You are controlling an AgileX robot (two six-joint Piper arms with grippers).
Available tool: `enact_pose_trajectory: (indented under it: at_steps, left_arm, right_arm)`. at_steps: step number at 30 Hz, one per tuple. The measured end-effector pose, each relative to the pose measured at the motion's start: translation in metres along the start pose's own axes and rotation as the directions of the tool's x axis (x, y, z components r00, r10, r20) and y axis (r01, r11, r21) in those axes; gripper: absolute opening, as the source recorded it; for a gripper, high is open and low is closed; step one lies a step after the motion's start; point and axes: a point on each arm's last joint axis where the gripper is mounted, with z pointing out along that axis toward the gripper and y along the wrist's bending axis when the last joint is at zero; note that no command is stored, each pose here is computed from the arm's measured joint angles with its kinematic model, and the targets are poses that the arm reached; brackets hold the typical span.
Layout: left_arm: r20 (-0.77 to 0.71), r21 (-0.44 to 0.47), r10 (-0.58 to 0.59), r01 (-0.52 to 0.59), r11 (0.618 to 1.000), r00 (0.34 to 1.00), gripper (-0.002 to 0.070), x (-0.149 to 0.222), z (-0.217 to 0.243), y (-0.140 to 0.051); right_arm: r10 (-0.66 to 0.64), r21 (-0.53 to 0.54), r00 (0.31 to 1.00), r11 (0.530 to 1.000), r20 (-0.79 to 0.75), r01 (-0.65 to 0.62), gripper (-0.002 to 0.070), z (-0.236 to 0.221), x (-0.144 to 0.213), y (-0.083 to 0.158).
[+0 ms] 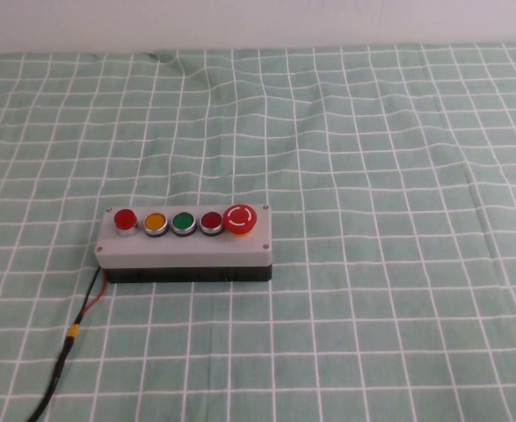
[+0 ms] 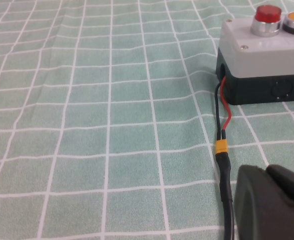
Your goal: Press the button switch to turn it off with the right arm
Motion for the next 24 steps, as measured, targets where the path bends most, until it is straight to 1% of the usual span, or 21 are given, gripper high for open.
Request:
enact_pose_trajectory:
  at_steps: [2, 4, 8, 10, 17, 24]
  left_arm:
    - [0.0, 0.0, 0.0, 0.0, 1.0, 1.0, -0.0003, 0.0, 0.0, 0.0]
    - [0.0, 0.0, 0.0, 0.0, 1.0, 1.0, -0.0003, 0.0, 0.0, 0.0]
    - [0.0, 0.0, 0.0, 0.0, 1.0, 1.0, -0.0003, 0.0, 0.0, 0.0]
    - [0.0, 0.0, 0.0, 0.0, 1.0, 1.0, -0.0003, 0.0, 0.0, 0.0]
    - [0.0, 0.0, 0.0, 0.0, 1.0, 1.0, -0.0003, 0.0, 0.0, 0.0]
    - [0.0, 0.0, 0.0, 0.0, 1.0, 1.0, -0.0003, 0.0, 0.0, 0.0]
  right_arm:
    - [0.006, 0.029, 0.999, 1.0, -0.043, -0.005, -0.0016, 0.002, 0.015, -0.003]
    - [-0.002, 0.024, 0.996, 1.0, -0.086, 0.004, -0.0016, 0.002, 0.02, -0.002]
    - [-0.009, -0.003, 0.975, 1.0, -0.221, 0.009, -0.0016, 0.0, 0.033, 0.001]
    - [-0.004, 0.006, 0.969, 1.0, -0.247, 0.006, -0.0016, 0.0, 0.035, 0.001]
    - [0.053, 0.063, 0.961, 0.997, -0.272, -0.037, -0.0016, -0.001, 0.038, -0.001]
    - [0.115, 0.201, 0.955, 0.978, -0.272, -0.061, -0.0016, -0.002, 0.039, -0.011]
